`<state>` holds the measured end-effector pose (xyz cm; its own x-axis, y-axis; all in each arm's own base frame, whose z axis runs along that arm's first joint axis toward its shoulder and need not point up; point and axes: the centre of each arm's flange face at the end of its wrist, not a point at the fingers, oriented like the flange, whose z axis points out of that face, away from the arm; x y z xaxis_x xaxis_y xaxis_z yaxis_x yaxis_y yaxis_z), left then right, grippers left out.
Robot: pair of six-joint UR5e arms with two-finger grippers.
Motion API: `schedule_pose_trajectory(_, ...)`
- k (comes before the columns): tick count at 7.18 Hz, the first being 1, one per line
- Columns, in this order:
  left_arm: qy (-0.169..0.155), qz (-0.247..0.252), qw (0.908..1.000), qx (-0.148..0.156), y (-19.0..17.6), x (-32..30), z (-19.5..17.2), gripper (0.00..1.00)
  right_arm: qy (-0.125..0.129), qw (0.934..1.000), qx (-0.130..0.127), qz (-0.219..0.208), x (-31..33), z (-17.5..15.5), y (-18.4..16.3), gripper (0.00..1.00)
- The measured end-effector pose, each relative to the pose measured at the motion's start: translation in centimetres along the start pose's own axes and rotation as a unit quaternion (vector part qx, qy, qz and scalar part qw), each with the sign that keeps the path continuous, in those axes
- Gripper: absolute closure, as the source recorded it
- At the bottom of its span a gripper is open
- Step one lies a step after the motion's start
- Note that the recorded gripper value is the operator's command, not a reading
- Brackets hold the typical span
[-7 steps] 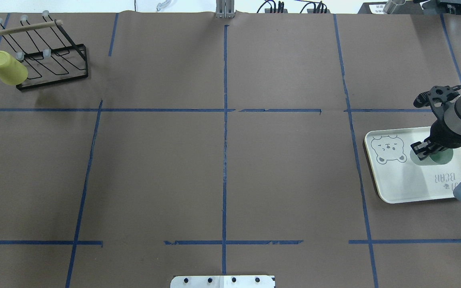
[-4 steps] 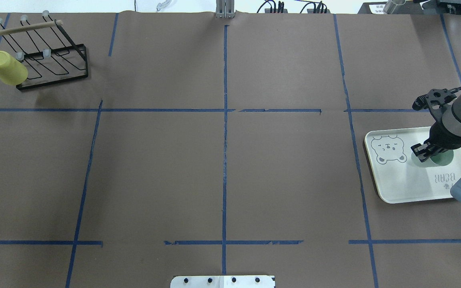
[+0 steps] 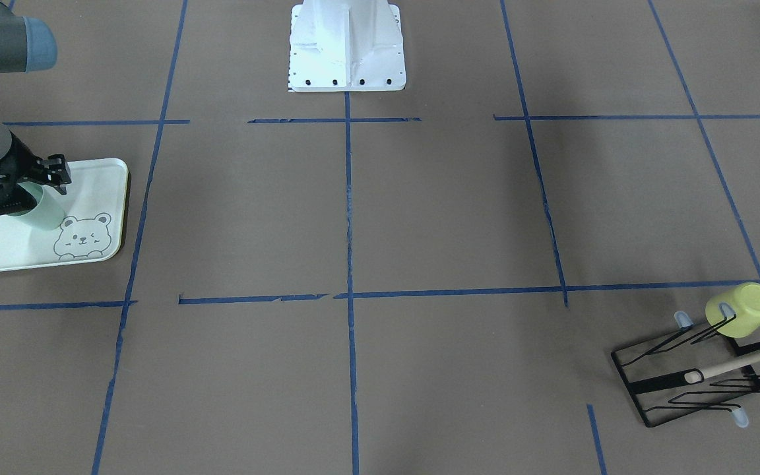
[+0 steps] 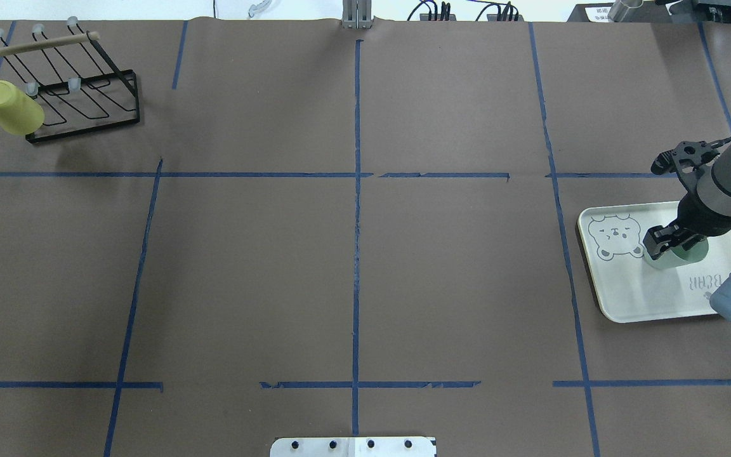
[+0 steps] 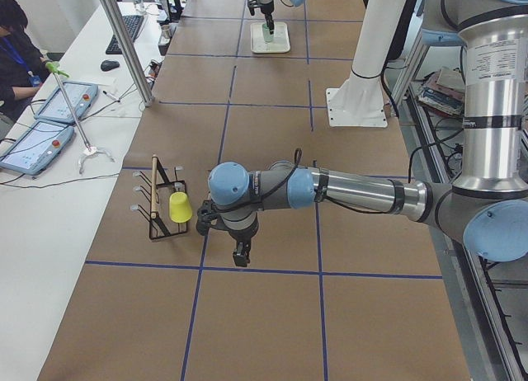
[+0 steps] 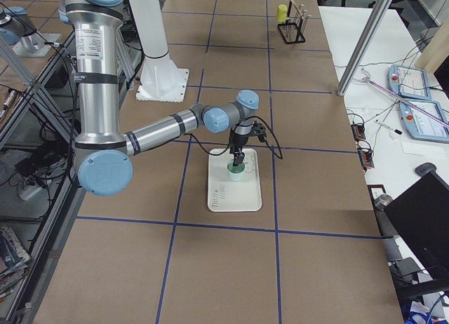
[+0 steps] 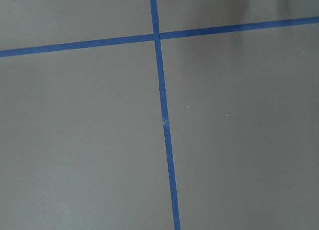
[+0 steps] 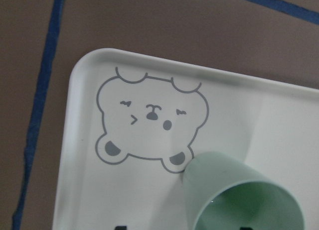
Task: Left arm grabs green cup and hands to right arm on tray
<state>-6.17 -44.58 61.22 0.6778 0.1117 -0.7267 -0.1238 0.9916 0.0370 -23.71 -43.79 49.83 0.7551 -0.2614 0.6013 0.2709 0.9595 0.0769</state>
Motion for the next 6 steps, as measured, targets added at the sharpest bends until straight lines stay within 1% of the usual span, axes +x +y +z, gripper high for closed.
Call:
schedule_pose_trajectory(1,0.0,0.0,1.0,0.0,0.0,0.1,0.0,0.0,-0.006,0.9999,0.014,-0.001,-0.2,-1.9,0.1,0.0)
schedule_pose_trajectory(2,0.0,0.001,1.0,0.001,-0.1,0.1,-0.1,0.0,-0.009,0.9995,0.029,0.0,1.0,-4.4,0.2,0.0)
schedule_pose_trajectory(3,0.0,0.002,1.0,0.001,-0.1,0.1,-0.1,0.0,-0.01,0.9993,0.035,-0.007,3.6,-6.8,0.4,0.0)
schedule_pose_trajectory(4,-0.001,0.006,1.0,0.005,-0.2,0.1,-0.2,0.0,-0.008,0.9991,0.035,-0.021,7.6,-8.9,1.0,0.0)
schedule_pose_trajectory(5,-0.002,0.011,0.9999,0.01,-0.2,0.0,-0.1,0.0,-0.004,0.9988,0.032,-0.036,12.2,-10.4,2.6,0.0)
schedule_pose_trajectory(6,-0.002,0.012,0.9999,0.01,-0.2,-0.3,0.3,0.0,-0.001,0.9987,0.028,-0.041,16.7,-10.8,5.3,0.0)
